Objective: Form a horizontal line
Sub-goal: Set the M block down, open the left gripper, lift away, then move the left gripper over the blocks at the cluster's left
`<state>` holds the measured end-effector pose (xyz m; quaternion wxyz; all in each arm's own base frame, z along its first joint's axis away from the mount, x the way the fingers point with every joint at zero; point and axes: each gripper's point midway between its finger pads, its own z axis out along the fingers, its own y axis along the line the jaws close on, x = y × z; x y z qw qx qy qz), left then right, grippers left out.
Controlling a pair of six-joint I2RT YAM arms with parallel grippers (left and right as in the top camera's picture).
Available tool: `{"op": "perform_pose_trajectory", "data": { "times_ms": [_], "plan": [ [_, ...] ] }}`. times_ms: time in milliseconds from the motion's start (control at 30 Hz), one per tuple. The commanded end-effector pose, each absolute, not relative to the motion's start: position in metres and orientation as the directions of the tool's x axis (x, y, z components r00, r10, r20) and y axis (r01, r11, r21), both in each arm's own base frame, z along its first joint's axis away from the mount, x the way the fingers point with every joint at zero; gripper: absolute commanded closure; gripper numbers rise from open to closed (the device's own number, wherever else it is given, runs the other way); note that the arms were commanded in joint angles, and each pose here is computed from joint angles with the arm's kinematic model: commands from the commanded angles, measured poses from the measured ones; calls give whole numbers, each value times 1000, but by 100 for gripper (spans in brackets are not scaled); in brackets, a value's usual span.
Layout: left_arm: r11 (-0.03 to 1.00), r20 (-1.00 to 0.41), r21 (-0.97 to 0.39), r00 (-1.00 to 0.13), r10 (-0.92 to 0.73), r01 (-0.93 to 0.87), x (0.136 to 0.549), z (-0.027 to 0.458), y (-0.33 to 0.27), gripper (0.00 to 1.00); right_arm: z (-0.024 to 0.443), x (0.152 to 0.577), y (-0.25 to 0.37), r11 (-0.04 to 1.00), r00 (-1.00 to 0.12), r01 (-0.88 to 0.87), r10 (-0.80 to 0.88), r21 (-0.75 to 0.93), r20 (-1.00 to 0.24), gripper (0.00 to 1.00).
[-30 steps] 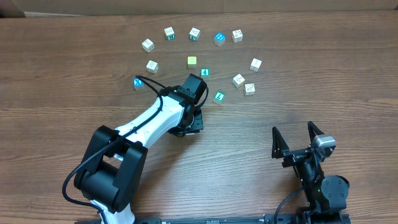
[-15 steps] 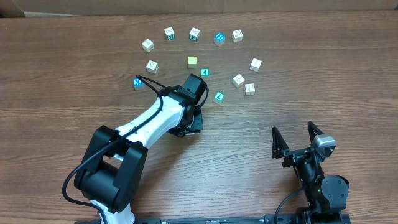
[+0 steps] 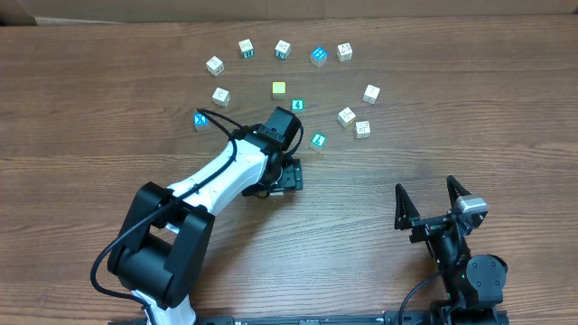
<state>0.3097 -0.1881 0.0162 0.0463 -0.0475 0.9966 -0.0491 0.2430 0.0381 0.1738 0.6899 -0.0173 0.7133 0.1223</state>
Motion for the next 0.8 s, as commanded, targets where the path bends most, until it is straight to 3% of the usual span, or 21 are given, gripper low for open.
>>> {"op": "perform_pose_trajectory", "data": {
  "times_ms": [0,133,400,600,767],
  "plan": [
    [996,-83,-74,-994,-65,-59,310,15,-184,8,172,243,38,969,-43,-194,146,152,-988,0],
    [995,-98,-77,-993,-70,-62,332,46,-176,7,172,243,38,969,-43,-194,146,152,-988,0],
    [984,-300,-164,-947,-117,-70,407,178,-158,7,172,243,38,969,-43,-194,146,152,-988,0],
    [975,-651,-177,-727,-217,-133,476,303,-109,9,172,243,38,969,-43,-194,146,152,-988,0],
    [980,-822,-145,-535,-194,-133,513,363,-78,13,172,243,38,969,-43,-194,146,152,-988,0]
  ]
}}
